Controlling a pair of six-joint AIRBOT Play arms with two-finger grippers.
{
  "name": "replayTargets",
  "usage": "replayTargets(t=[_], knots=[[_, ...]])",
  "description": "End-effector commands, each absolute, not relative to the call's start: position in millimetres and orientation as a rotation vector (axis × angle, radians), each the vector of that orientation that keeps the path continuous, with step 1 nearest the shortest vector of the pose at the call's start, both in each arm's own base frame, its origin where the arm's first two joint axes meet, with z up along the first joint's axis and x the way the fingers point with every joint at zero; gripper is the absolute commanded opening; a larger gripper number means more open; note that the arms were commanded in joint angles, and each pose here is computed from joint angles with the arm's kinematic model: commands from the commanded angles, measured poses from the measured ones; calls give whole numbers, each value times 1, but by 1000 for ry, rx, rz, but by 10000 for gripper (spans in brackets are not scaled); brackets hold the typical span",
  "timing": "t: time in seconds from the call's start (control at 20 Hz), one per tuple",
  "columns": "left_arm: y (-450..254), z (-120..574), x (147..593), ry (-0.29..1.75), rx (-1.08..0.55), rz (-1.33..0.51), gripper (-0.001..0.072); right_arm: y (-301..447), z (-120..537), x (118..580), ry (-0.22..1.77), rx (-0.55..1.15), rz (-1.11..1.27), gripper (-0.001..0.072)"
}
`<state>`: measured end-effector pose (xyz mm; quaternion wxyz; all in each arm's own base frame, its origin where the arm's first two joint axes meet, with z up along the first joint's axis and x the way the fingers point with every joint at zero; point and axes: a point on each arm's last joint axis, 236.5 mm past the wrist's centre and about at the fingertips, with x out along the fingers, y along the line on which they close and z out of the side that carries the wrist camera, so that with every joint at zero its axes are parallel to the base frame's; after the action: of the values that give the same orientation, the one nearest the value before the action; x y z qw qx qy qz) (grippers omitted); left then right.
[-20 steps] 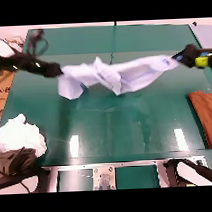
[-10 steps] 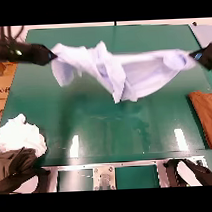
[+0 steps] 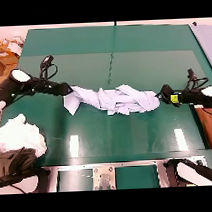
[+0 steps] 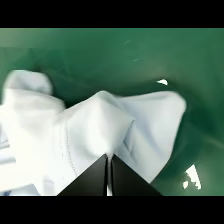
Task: Fold the shirts.
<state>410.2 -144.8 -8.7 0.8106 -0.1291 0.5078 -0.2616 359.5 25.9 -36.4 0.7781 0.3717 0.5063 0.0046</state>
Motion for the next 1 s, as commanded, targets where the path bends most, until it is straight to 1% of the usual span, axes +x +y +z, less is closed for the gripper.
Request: replayTargets(t=[0.0,0.05,0.1,0.15,0.25,0.35,0.45,0.65,0.8,0.95], knots=[[-140,-11,410,1153,-260,-555,664,4,-68,391,1112,785,-29,160],[-135,3,405,1191,-233,-571,664,-5,-60,400,1111,789,-22,331],[-135,21,398,1229,-218,-593,664,-15,-49,405,1107,795,-17,401],[-135,39,393,1244,-209,-607,664,-27,-38,407,1099,795,-18,414],[-144,71,389,1221,-234,-624,663,-47,-28,403,1105,804,-33,412],[-171,77,382,1208,-253,-671,663,-52,-38,385,1155,837,-45,412],[-210,61,377,1201,-274,-716,663,-41,-58,365,1225,871,-45,412],[-289,4,366,1214,-278,-765,663,-10,-91,330,1336,926,-34,412],[-337,-29,362,1214,-308,-794,663,9,-99,325,1367,904,-10,412],[-350,-44,361,1237,-359,-785,663,31,-98,331,1368,869,34,412]])
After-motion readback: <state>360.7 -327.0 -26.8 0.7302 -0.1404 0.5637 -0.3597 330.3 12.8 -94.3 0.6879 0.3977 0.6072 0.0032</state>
